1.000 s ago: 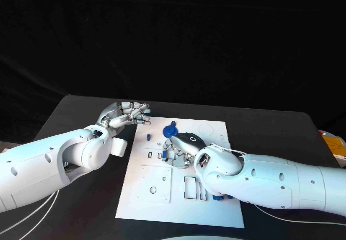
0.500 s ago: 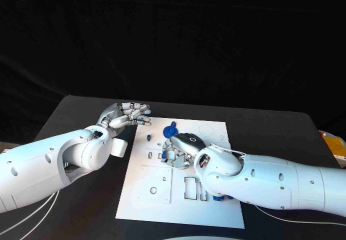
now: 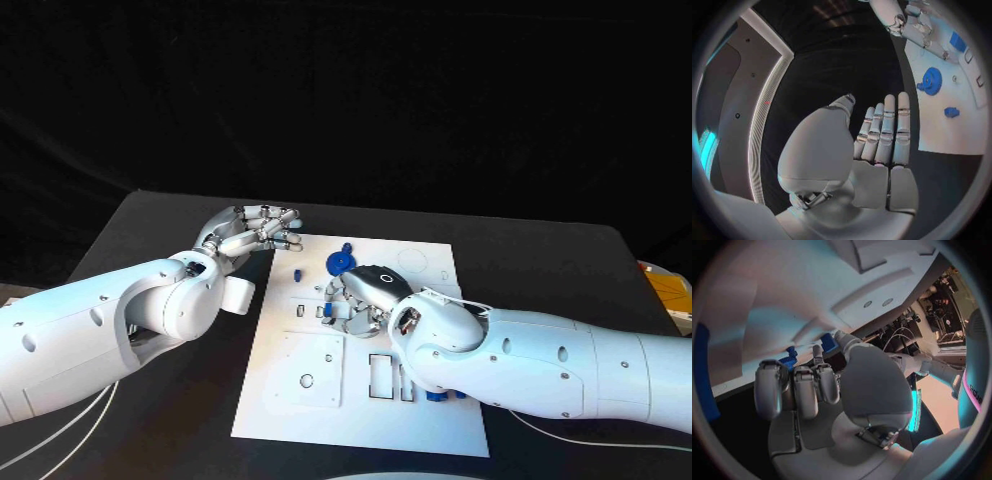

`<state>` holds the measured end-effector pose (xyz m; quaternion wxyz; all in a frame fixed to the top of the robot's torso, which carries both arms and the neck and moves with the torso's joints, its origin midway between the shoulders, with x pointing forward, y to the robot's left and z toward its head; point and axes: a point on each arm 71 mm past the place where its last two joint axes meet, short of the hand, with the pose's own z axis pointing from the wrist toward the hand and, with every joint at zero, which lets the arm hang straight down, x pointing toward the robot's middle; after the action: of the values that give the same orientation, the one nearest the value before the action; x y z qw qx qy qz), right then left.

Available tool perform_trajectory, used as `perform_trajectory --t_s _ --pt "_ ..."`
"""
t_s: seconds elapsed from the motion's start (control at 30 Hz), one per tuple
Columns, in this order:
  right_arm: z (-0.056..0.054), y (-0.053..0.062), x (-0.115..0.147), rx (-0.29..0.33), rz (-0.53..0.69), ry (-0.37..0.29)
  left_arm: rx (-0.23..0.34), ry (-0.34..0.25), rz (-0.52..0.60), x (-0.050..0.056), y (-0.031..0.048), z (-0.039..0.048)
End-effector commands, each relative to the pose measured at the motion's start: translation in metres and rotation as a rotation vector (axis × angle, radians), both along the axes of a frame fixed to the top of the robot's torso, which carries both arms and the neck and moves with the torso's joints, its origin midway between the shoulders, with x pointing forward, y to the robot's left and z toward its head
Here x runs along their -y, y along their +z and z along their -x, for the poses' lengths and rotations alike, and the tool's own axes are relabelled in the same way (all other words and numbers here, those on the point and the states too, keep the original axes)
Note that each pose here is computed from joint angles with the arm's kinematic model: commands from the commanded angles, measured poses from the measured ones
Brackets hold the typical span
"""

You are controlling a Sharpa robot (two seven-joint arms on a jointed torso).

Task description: Assemble the parts on the task board

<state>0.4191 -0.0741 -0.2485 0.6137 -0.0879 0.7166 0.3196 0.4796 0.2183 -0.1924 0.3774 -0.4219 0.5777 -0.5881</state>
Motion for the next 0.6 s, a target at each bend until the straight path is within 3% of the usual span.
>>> perform_trajectory --t_s 0.03,0.37,0.53,0.6 --pt "0.001 0.003 0.002 0.03 -0.032 -0.007 0.003 -0.019 0.011 0.003 0.0008 0.0004" --pt "0.008 0.017 0.016 0.055 -0.115 0.003 0.004 -0.019 -0.01 0.0 -0.0004 -0.001" --pt "0.011 0.033 0.031 0.06 -0.187 0.048 0.007 -0.037 -0.061 0.0 -0.0016 -0.0006" --pt "0.011 0.04 0.04 0.03 -0.227 0.07 0.009 -0.052 -0.108 0.002 -0.0023 0.0006"
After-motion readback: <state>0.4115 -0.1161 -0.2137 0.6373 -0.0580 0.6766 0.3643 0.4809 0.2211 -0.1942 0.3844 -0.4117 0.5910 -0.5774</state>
